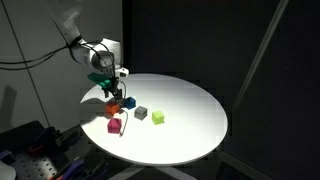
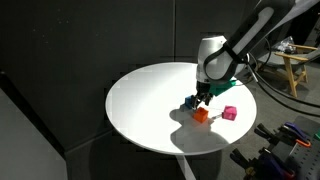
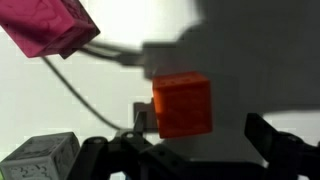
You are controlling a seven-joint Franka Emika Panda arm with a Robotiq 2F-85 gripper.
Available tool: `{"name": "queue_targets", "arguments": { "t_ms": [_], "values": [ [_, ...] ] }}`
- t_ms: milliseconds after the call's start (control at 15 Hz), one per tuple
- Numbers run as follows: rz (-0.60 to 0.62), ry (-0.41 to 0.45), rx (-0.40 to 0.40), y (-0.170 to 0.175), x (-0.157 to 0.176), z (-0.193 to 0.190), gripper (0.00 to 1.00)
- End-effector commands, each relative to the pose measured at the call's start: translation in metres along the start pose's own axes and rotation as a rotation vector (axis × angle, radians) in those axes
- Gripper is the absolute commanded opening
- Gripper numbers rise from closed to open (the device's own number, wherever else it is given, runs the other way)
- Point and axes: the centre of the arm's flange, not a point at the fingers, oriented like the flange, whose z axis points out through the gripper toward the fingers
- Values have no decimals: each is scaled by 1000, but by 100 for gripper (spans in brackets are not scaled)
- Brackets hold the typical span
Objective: Stack up the orange block over the blue
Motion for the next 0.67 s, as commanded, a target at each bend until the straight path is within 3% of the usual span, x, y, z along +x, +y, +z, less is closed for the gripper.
{"name": "queue_targets", "arguments": {
  "t_ms": [0, 133, 200, 600],
  "values": [
    [-7, 6, -10, 4, 10, 11, 100],
    [-4, 1, -11, 5, 11, 16, 100],
    [-1, -1, -11, 5, 11, 18, 81],
    [5, -12, -10, 5, 15, 18, 34]
  ]
}}
